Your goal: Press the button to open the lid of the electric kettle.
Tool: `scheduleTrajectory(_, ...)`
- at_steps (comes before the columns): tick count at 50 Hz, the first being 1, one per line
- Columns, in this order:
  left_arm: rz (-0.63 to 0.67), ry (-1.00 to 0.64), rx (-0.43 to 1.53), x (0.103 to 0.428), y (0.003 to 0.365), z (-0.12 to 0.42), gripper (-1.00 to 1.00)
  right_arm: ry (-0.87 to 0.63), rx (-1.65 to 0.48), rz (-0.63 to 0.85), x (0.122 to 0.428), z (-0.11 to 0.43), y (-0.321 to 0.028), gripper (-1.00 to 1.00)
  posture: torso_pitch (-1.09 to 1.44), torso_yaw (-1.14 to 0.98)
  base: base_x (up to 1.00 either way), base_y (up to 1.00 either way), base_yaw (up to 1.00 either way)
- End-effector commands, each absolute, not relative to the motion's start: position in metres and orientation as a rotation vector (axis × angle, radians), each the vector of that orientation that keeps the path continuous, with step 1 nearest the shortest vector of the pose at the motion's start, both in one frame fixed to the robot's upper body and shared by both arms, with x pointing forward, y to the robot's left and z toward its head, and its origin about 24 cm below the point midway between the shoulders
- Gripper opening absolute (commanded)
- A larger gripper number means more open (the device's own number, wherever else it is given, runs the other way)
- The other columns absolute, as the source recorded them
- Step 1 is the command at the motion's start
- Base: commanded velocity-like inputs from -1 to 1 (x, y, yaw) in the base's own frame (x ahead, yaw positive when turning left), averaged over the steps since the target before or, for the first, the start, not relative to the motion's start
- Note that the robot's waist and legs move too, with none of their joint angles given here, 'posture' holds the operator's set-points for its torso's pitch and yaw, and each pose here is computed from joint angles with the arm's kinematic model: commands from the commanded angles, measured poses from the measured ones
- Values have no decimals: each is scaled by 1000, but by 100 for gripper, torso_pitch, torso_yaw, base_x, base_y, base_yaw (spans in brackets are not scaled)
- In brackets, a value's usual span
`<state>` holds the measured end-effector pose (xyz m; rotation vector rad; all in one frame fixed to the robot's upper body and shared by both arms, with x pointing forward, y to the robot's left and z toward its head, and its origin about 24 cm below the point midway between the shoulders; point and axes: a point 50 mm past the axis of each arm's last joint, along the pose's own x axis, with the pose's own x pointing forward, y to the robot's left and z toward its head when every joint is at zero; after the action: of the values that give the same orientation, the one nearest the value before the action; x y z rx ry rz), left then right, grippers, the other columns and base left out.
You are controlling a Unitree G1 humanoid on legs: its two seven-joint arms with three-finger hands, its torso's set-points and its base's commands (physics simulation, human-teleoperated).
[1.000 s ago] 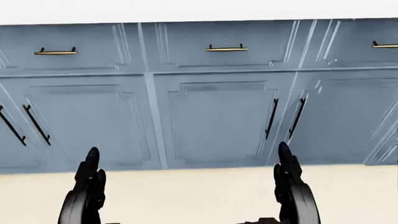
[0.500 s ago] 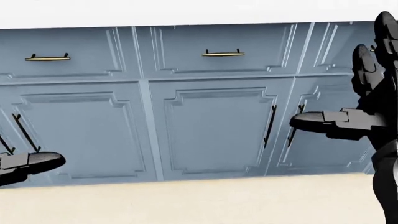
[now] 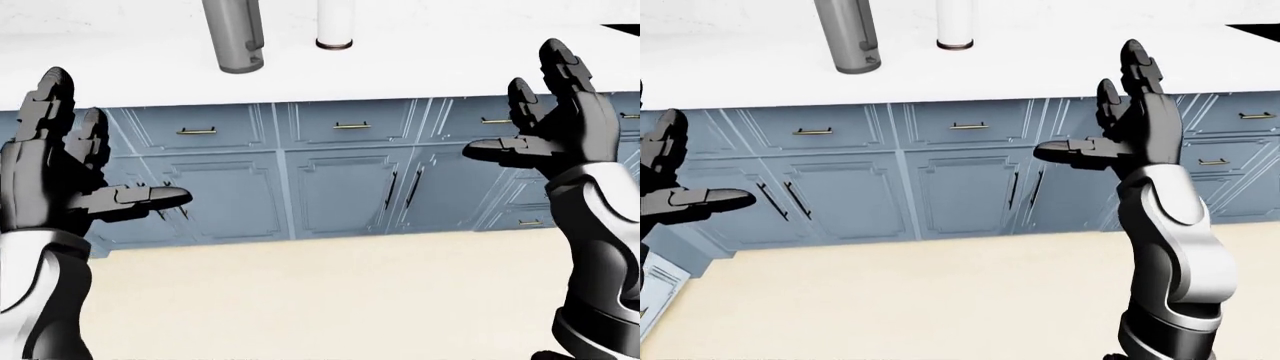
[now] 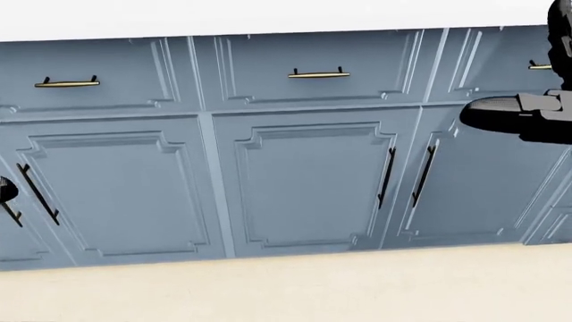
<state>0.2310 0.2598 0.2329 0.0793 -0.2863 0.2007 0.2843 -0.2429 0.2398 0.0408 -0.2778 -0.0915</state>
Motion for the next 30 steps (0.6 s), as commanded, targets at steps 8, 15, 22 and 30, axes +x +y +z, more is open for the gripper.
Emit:
scheduleTrajectory(8,206,-384,104,221,260,252,100,-396,31,-86,274,271,-244,100,0,0,6,0,0)
scheduleTrajectory(15,221,-396,120,220,262,256,100,-397,30,-81,274,272,-244,100,0,0,10,0,0)
scheduleTrajectory(22,225,-396,113,220,263,254,100,-386,37,-74,275,272,-241,100,0,0,13,0,0)
scheduleTrajectory(30,239,-397,119,218,267,257,100,-391,37,-72,273,278,-243,100,0,0,13,0,0)
